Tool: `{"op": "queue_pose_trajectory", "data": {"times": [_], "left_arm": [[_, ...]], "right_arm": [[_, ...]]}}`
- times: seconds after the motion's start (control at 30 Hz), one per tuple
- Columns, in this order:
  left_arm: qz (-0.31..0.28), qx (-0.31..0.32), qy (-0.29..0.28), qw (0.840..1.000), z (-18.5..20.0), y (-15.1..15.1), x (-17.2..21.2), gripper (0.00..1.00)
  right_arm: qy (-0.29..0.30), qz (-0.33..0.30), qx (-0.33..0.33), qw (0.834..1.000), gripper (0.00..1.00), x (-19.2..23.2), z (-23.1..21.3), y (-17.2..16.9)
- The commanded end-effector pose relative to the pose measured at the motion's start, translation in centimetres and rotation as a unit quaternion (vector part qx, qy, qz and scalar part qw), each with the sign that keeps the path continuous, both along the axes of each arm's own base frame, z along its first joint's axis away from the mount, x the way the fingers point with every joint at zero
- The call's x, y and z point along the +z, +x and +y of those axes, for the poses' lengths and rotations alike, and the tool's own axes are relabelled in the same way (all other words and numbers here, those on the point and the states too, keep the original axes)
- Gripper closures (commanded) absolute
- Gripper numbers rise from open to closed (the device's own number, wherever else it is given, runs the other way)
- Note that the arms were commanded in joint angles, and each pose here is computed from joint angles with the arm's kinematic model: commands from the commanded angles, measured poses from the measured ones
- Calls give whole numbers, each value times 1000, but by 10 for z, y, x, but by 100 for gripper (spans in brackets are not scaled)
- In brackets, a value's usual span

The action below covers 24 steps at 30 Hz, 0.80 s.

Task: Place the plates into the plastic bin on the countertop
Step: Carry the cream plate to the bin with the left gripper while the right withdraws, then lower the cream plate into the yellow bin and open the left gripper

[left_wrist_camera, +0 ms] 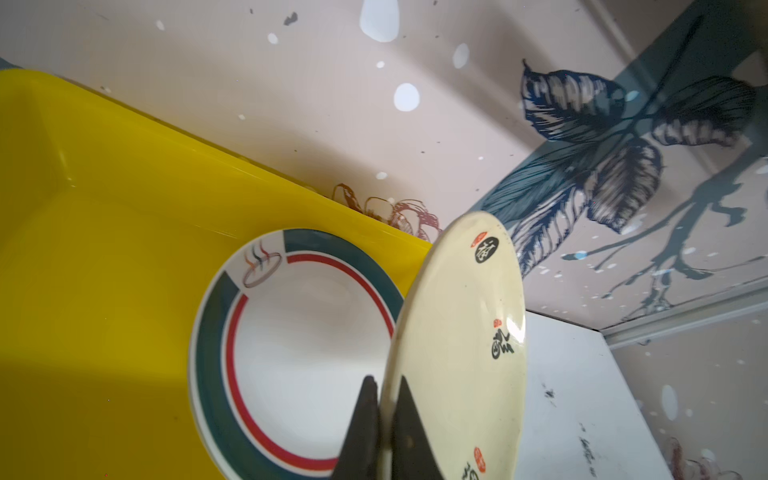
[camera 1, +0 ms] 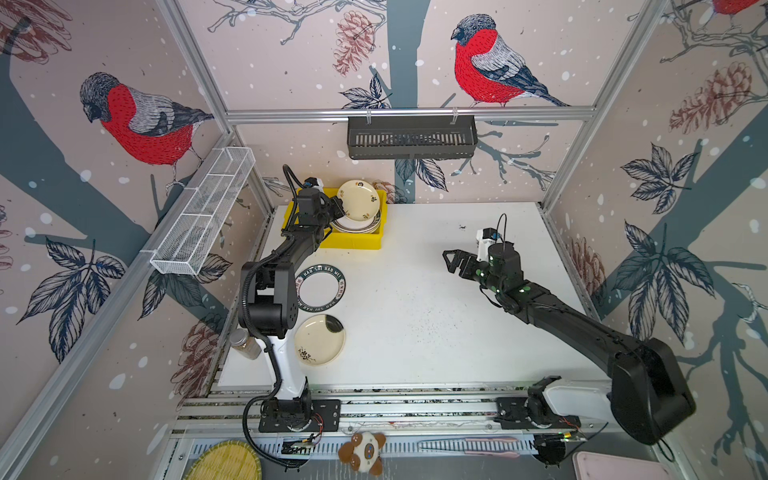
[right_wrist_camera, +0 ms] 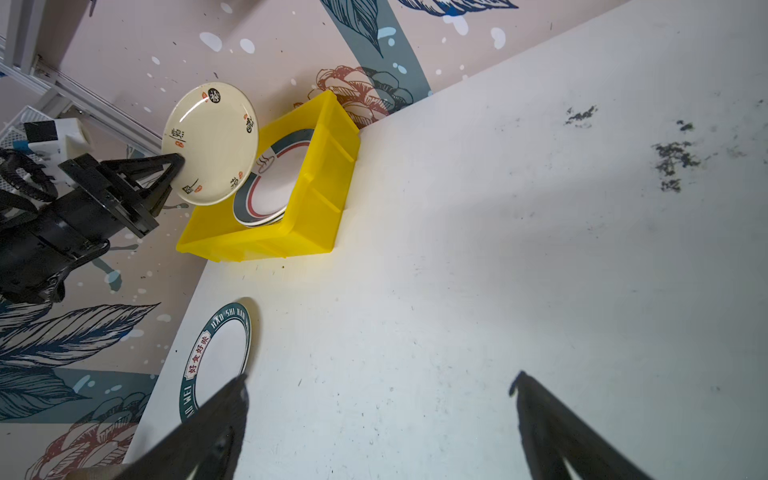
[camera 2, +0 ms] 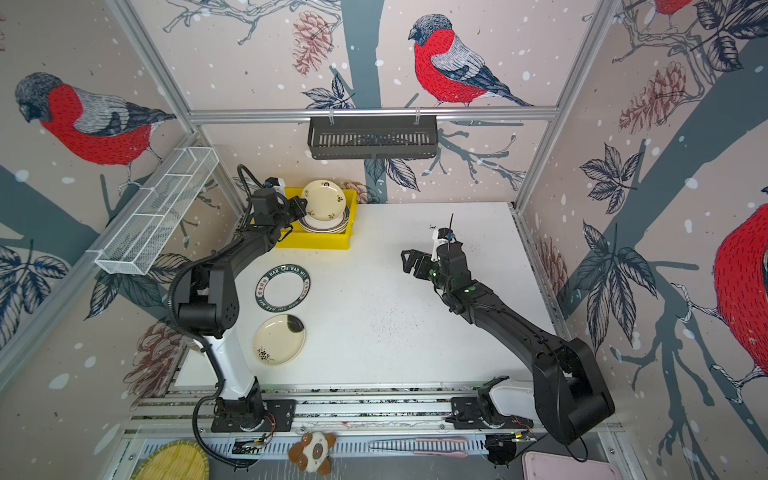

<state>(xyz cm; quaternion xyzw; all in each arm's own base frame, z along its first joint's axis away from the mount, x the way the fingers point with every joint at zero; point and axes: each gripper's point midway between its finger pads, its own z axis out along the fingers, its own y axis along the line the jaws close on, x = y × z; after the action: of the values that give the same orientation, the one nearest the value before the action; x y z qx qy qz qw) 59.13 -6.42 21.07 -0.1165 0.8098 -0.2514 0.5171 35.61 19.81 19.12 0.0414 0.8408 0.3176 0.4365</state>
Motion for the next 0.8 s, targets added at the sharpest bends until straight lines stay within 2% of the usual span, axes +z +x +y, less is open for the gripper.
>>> {"op": "queue_pose_trajectory", "data": {"times": [0.0,0.27,0.4,0.5,0.53,0.57,0.6,0.63,0.67,0.77], "left_arm": [[21,13,30,999,13,8,-16,100],[64,9,41,997,13,26,-50,100],[65,1,39,997,11,29,-57,100],[69,4,43,997,12,30,-60,98],[68,4,45,997,12,31,-60,94],[67,3,46,997,12,31,-59,83],[65,3,47,997,12,31,-58,65],[62,1,49,997,12,31,-55,39],[59,-2,51,997,10,30,-52,3],[42,-2,56,998,10,26,-43,3]], "right_arm": [[9,-7,-2,1000,0,5,-2,-1],[10,3,-4,1000,1,0,-4,-3],[11,7,-5,1000,1,-4,-4,-4],[16,10,1,1000,1,-5,-1,-4],[17,11,1,1000,1,-5,-1,-4],[18,12,3,1000,1,-5,0,-4],[17,12,3,1000,1,-5,0,-4],[17,12,3,1000,1,-5,0,-4],[17,11,4,1000,0,-5,0,-4],[15,11,3,1000,1,-7,-1,-4]]}}
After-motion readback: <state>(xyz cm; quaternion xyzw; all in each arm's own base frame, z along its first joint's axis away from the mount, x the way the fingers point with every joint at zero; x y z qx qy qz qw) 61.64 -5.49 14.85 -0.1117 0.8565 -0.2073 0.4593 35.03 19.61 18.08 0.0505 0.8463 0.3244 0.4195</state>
